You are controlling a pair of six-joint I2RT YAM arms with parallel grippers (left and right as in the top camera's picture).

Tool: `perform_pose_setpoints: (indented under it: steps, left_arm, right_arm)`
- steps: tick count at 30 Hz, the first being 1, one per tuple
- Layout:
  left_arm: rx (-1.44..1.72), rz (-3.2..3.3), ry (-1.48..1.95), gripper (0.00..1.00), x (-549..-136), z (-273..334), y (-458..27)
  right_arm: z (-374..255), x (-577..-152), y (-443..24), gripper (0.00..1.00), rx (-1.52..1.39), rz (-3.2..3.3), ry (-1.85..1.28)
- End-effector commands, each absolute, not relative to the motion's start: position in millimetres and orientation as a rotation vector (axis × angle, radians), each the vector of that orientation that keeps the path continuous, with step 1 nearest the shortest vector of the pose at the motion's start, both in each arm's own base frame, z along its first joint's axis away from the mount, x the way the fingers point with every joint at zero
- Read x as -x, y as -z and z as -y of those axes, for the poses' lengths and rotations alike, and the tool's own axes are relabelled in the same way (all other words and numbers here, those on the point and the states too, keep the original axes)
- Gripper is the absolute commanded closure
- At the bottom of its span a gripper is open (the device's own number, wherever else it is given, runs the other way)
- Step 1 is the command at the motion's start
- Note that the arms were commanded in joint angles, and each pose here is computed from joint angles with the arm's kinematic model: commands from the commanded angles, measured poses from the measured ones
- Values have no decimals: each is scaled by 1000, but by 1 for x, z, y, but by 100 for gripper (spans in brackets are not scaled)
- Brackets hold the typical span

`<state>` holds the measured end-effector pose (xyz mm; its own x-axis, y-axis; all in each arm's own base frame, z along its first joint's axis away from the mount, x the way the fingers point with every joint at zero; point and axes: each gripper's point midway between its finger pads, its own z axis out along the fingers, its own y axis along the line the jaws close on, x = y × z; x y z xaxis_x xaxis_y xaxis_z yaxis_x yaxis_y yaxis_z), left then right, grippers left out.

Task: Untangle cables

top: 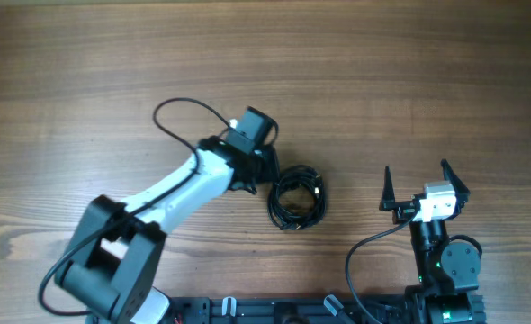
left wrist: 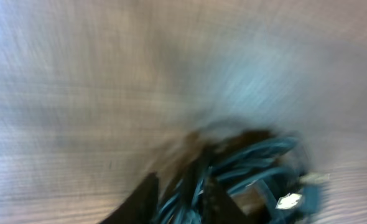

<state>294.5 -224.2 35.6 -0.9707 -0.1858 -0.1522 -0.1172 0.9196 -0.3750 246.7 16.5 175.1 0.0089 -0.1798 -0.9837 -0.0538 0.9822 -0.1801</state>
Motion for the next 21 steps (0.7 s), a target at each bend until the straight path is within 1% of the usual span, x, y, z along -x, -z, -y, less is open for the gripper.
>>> perform_pose_setpoints:
  steps: [1,3,5,9,10,21]
  left_arm:
    - [300,-2642,686,62,-349,213,-94]
    - [323,-2580,706,48,-363,207,-103]
    - [357,-2549,687,38,-373,197,-105]
    - [415,-2523,554,33,-380,176,-100]
    - [416,-2529,550,29,-379,176,-99]
    - [417,-2530,549,27,-379,176,-98]
  right_arm:
    - [-18,-246,-177,0,194,-1550,92]
    - [-18,-246,-177,0,194,-1550,92]
    - [-18,-246,-177,0,194,-1550,92]
    - [-18,-246,-177,0,194,-1550,92]
    - [-18,-246,-177,0,194,-1550,92]
    - [-18,-246,-177,0,194,-1550,92]
